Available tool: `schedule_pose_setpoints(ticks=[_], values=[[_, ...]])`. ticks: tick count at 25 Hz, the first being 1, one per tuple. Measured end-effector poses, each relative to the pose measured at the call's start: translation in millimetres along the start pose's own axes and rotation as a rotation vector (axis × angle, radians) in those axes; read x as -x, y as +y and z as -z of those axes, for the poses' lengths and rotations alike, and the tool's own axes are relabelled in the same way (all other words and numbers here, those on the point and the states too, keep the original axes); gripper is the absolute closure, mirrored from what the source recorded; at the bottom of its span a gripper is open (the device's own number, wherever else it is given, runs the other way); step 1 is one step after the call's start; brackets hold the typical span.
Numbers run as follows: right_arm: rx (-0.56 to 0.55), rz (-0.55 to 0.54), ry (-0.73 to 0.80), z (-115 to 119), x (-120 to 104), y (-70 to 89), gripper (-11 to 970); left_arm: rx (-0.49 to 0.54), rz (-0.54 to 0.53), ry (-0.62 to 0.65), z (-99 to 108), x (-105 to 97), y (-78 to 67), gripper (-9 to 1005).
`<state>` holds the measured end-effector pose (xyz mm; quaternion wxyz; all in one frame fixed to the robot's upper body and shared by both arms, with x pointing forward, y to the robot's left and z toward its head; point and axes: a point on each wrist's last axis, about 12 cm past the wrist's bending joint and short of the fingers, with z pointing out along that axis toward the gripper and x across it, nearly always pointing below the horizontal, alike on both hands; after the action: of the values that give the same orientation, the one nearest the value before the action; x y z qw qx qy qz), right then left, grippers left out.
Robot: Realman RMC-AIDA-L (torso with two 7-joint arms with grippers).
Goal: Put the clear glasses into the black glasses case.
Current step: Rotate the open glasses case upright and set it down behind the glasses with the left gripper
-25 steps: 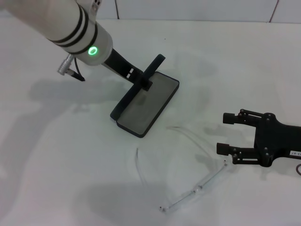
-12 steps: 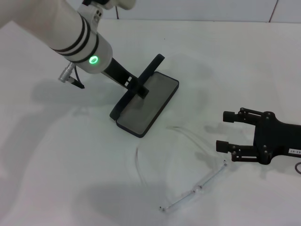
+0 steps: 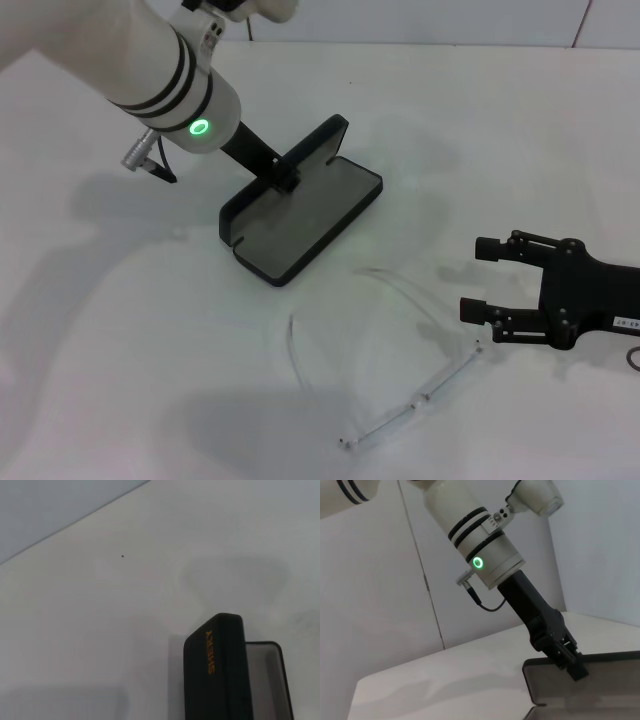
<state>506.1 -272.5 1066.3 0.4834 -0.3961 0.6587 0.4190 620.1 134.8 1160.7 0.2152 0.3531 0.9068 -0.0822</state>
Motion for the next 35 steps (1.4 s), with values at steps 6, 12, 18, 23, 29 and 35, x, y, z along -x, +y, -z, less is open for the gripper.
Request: schedule_pose_setpoints(ticks=[6,12,18,23,29,35], values=[[-0.005,-0.013,-0.002,1,-3,1.0,131,0.004,-0.042,-0.018,4,3,-1.0,718],[-0.004,-0.015,-0.002,0,-3,1.2,131,0.006,-0.216,-0.079,8,10,-4.4,796],[-0.004,-0.044,-0.012,-1,-7,3.0,131,-0.028,-0.535,-0.245,14,16,-16.5,786],[0.001,-0.052,-0.014,-2,-9,5.4,131,-0.015,-0.832,-0.280,11,12,-28.9,778],[0.002,-0.066,-0.030,-4,-11,7.7,130,0.039,-0.932,-0.208,0,16,-31.5,768],[0.001,-0.069,-0.034,-4,-11,7.7,130,0.089,-0.910,-0.240,-5,17,-28.3,759]])
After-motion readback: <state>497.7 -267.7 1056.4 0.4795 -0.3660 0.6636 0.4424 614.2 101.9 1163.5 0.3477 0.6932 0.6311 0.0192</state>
